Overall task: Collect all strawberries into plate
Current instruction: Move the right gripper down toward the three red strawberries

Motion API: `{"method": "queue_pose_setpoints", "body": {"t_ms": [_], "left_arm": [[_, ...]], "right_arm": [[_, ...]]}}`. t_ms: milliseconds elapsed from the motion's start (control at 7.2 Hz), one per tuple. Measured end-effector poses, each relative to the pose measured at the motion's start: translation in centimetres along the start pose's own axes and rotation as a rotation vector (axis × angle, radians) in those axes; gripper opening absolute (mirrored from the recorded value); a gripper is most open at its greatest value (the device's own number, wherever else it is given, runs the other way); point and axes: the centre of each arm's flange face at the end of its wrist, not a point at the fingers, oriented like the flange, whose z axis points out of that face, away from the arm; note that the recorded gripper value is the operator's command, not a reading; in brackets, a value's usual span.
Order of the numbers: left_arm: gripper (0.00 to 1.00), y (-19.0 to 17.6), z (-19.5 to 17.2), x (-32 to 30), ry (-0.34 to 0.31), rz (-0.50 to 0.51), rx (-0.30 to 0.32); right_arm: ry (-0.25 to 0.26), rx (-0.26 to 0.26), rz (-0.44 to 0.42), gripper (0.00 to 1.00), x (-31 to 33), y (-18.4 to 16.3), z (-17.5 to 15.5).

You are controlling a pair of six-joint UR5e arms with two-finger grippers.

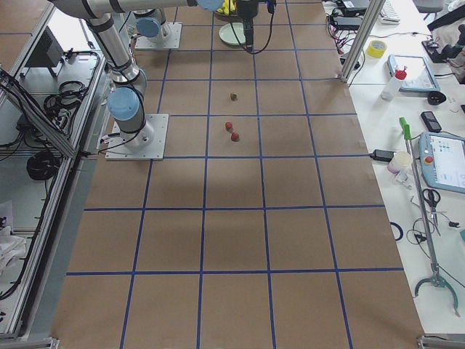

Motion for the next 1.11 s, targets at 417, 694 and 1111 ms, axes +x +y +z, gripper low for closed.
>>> {"method": "queue_pose_setpoints", "body": {"t_ms": [417,694,1111], "left_arm": [[1.00,-0.06,0.13,0.08,0.000,0.002,-0.003],[1.00,-0.06,0.38,0.13,-0.001,0.004,-0.008],[1.00,-0.09,0.50,0.19,-0.001,0.004,-0.009]], "right_arm": [[-0.007,0.002,-0.001,1.00,-0.11,-0.02,-0.06],[-0.005,0.002,-0.001,1.00,-0.12,-0.02,-0.07],[-0.007,0.001,-0.001,1.00,-0.14,-0.01,-0.04]]}}
